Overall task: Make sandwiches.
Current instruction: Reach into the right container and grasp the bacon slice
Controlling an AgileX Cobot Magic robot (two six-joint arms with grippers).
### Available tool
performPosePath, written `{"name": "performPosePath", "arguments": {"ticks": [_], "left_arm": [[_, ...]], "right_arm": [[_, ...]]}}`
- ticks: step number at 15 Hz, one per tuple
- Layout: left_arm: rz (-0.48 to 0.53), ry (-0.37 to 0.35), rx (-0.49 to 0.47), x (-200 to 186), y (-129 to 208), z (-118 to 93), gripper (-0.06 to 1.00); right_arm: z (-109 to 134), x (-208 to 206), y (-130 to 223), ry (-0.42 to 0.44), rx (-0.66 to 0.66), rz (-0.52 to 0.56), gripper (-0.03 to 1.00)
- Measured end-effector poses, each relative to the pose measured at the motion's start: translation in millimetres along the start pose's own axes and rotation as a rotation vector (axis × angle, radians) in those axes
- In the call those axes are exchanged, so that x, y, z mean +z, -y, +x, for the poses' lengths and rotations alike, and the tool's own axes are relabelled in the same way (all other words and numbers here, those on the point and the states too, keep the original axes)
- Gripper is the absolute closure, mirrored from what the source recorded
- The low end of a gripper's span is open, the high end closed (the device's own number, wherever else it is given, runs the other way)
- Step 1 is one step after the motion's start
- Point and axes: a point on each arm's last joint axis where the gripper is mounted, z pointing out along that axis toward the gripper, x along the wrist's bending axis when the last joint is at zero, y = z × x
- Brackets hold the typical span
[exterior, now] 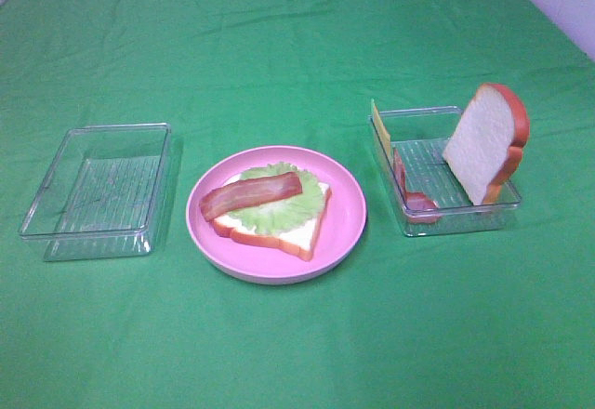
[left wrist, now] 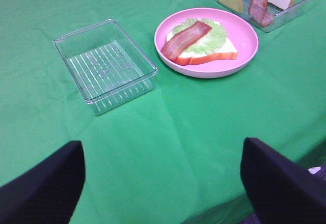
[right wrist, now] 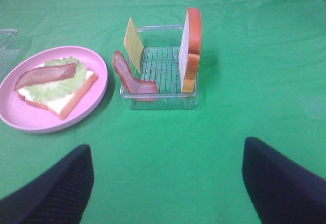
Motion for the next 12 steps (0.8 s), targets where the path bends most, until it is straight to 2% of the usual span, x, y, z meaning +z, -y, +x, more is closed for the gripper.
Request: {"name": "performPosePath", "arguments": {"ticks": [4,8,12], "left_arm": [[-0.001,0.000,0.002,0.0,-0.1,0.0,0.15],[-0.001,0.000,0.003,0.0,-0.1,0.0,0.16],[-0.001,0.000,0.003,0.0,-0.1,0.0,0.16]], "right_arm": [[-6.0,35.3,-34.2,-0.027,0.084,-0.016,0.21],[-15.7,88.3,-64.1,-0.045,0.177,0.138,0.21],[-20.7,126.5,-106.4,-0.095,0.197,0.223,0.21]]}}
